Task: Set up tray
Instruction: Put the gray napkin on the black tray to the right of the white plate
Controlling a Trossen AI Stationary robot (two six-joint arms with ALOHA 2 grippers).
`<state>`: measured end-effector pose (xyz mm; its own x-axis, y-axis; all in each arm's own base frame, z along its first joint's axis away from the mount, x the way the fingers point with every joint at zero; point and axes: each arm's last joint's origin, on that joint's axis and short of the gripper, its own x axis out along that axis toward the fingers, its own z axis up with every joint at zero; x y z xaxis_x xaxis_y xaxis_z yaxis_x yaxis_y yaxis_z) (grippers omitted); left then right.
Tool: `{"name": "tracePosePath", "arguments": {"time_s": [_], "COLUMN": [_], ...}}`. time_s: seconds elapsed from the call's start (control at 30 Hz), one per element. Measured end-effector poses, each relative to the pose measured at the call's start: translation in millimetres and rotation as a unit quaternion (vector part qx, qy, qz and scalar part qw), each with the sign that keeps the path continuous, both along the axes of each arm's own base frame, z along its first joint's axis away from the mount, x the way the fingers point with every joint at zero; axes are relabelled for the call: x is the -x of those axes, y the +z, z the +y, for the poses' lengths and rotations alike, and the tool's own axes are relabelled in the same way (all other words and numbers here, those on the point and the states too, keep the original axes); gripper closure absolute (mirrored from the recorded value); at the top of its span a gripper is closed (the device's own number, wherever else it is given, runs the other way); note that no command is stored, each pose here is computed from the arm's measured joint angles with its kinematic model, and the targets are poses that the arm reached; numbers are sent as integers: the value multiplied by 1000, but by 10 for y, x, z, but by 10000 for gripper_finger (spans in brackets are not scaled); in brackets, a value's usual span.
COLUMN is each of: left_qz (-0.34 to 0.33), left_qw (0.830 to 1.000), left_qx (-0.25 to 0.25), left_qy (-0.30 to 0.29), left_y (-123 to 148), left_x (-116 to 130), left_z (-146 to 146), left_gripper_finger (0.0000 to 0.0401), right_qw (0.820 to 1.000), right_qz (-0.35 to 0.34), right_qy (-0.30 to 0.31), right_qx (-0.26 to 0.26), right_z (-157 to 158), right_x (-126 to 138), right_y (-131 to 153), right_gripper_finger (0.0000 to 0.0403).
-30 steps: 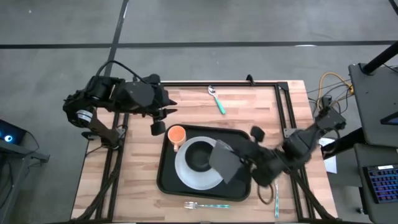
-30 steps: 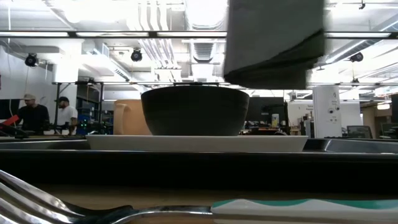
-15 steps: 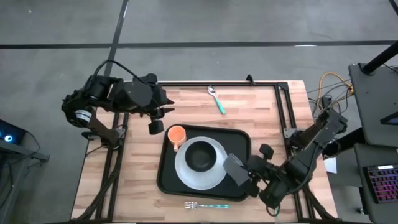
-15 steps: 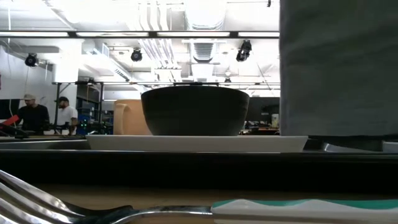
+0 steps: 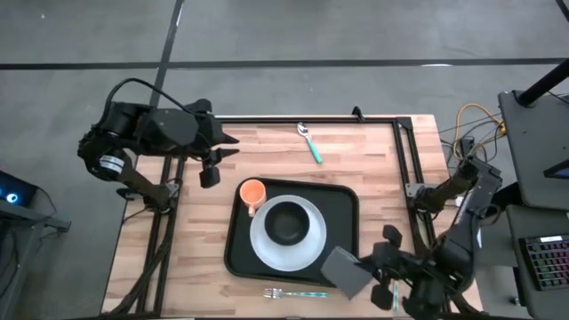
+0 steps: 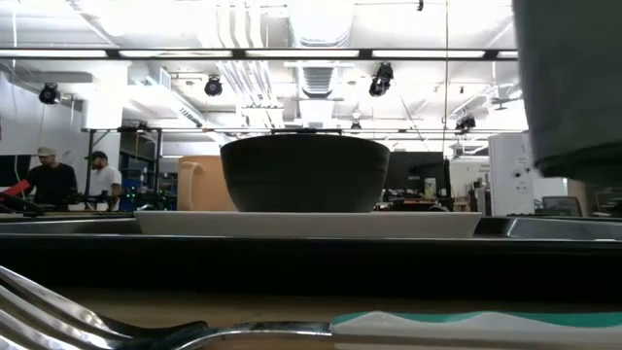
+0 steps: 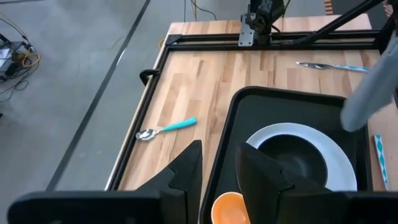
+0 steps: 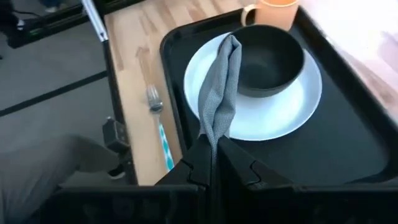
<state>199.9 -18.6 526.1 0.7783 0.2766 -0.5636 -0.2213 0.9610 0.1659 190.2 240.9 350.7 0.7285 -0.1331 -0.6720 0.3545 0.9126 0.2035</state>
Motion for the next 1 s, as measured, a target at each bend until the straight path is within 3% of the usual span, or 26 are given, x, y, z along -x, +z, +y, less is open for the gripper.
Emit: {"name": "tracePosePath", "arguments": {"time_s": [0.43, 0.7, 0.87, 1.0], "left_qz": [-1, -1, -1, -1], "left_qw": [1000, 1000, 1000, 1000], "left_qx": [8, 8, 8, 8], "left_qy": [6, 5, 5, 6], "left_y": [-8, -8, -8, -8], "left_x": [-19, -20, -20, -20], "left_z": [-4, -5, -4, -4], "left_gripper_finger": [322, 322, 322, 322], "right_qw": [998, 995, 992, 993], "right_qz": [38, 73, 114, 102], "right_qy": [-23, -60, -42, -41], "right_qx": [51, 41, 33, 39], "right_z": [5, -145, -221, -249], "right_x": [-38, 9, -79, -81], "right_y": [-362, -653, -858, -808], "right_gripper_finger": [395, 395, 395, 395]}}
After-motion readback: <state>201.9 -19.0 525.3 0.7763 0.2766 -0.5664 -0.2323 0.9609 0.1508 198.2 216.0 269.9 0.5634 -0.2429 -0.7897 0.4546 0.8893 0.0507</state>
